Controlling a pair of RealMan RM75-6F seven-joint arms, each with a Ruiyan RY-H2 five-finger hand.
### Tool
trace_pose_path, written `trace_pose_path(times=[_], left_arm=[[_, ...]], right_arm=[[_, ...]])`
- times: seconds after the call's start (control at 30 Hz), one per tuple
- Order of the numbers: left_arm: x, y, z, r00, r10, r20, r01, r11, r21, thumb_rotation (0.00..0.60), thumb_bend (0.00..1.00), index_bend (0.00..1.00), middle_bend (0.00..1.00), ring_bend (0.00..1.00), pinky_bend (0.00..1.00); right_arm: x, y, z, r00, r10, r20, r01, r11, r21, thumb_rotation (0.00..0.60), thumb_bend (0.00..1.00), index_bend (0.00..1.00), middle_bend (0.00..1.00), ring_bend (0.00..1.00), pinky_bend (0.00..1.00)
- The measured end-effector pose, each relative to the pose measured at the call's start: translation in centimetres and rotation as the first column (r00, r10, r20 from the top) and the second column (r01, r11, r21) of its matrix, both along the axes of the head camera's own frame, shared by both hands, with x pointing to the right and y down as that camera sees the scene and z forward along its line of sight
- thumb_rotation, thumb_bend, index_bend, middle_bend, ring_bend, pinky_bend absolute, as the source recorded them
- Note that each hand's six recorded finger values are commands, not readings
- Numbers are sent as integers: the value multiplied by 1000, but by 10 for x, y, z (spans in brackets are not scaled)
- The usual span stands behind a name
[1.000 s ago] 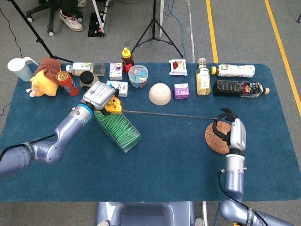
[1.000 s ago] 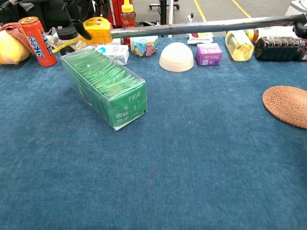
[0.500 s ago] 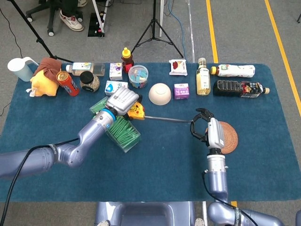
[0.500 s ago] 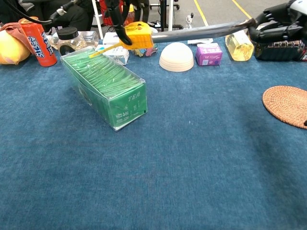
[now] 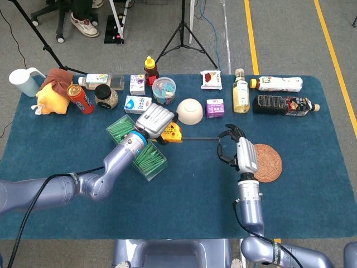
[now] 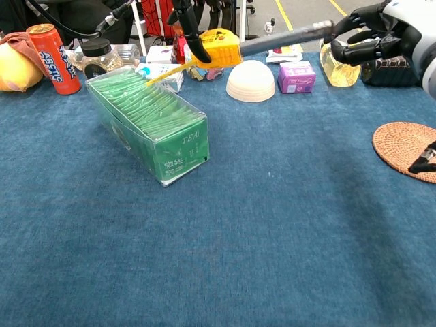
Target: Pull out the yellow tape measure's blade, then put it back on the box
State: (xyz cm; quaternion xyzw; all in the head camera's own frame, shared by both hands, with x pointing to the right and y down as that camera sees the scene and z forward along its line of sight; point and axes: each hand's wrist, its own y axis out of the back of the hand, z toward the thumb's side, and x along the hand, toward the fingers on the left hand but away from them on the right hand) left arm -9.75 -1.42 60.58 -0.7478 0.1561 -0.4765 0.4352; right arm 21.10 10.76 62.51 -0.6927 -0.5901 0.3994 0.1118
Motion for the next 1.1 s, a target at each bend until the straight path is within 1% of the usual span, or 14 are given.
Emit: trace_pose_path(times=[0.1,0.2,0.33,0.5,0.67,0.8,0.93,1.03,1.1], left_arm=[[-1,-1,1,1000,-5,3,5,1000,-1,600,361,642,485,464,633],[-2,-1,2,1000,-3,7,3,1000,-2,600,362,642,486,464,633],[-7,-2,0,1000,6,17,-6,1000,2,600,361,642,486,464,633],[-24,-4,-4,999,12,39,-12,1000,13,600,362,642,486,464,633],[-56,-4,-12,995,23,97,-26,999,33,600,362,642,485,465,614],[-95,-1,-15,988,2,152,-7,1000,30,600,361,642,486,464,603],[-130,7,-7,981,-34,193,34,999,-1,600,360,642,486,464,595],[-142,9,-1,977,-51,205,56,998,-18,600,359,642,485,464,584],[-147,9,4,976,-58,211,65,998,-26,600,358,642,486,465,578]], right_arm=[[3,-1,-1,1000,-24,3,25,1000,-13,504,389,0,5,51,234],[6,-3,-3,999,-38,5,38,999,-11,498,340,0,1,47,231],[14,-5,-5,999,-45,-8,45,999,0,498,333,0,1,46,230],[27,-6,-6,998,-43,-38,43,999,6,501,331,0,12,46,230],[47,-4,-3,995,-44,-88,44,999,2,500,332,0,18,46,230],[55,-5,-2,993,-45,-105,45,999,3,498,330,0,19,46,231],[57,-6,-2,992,-45,-115,46,999,5,500,330,0,21,46,231],[58,-6,-2,993,-42,-112,42,999,2,499,329,0,24,46,230],[57,-5,-1,995,-39,-95,38,999,-8,500,329,0,24,46,231]])
